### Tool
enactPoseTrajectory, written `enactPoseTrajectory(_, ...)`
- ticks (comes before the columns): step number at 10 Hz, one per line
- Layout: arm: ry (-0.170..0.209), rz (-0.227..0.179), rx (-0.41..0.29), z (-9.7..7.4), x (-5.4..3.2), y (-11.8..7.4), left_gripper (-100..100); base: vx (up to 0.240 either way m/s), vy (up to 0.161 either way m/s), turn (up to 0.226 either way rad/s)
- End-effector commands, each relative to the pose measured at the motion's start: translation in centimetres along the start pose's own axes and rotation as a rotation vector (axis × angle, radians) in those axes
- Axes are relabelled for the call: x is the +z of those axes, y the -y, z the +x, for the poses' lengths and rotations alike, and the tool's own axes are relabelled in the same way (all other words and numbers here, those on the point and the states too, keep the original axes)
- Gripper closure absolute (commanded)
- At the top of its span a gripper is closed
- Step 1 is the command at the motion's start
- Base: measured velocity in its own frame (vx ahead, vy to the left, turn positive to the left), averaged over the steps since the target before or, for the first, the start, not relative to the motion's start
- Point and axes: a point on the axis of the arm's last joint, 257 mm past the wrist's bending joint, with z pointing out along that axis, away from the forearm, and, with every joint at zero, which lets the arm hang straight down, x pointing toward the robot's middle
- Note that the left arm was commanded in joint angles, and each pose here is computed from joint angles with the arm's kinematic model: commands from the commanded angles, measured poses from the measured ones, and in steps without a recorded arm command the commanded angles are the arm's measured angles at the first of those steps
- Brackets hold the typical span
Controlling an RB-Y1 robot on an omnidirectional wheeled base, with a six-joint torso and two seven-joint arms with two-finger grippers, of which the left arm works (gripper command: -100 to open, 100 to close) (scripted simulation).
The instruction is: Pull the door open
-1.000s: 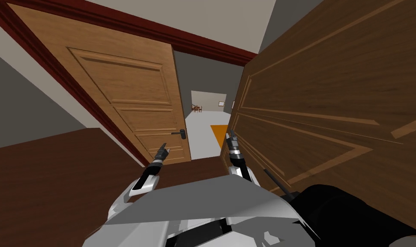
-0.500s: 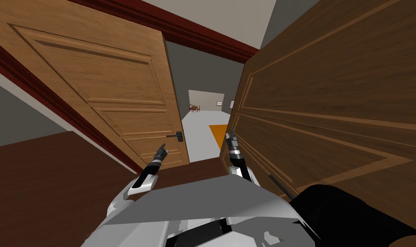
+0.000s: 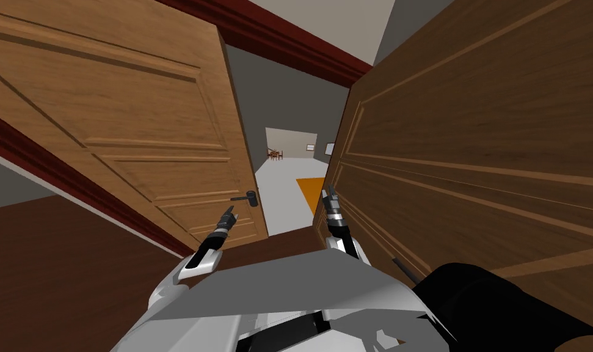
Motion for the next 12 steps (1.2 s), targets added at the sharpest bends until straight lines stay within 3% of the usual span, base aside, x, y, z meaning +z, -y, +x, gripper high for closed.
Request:
enactPoseTrajectory(1, 0.012, 0.000, -0.001, -0.8, -0.03, 0.0, -100, 0.192, -0.012, -0.126)
enactPoseTrajectory(6, 0.079, -0.002, -0.001, -5.3, -0.73, -0.2, -100, 0.211, 0.012, -0.127)
enactPoseTrajectory(8, 0.080, -0.002, 0.000, -5.2, -0.64, -0.1, -100, 0.134, 0.013, -0.041)
enactPoseTrajectory(9, 0.080, -0.002, 0.000, -5.2, -0.64, -0.1, 100, -0.021, -0.008, 0.013)
enactPoseTrajectory(12, 0.080, -0.002, 0.000, -5.2, -0.64, -0.1, 100, -0.019, -0.001, -0.011)
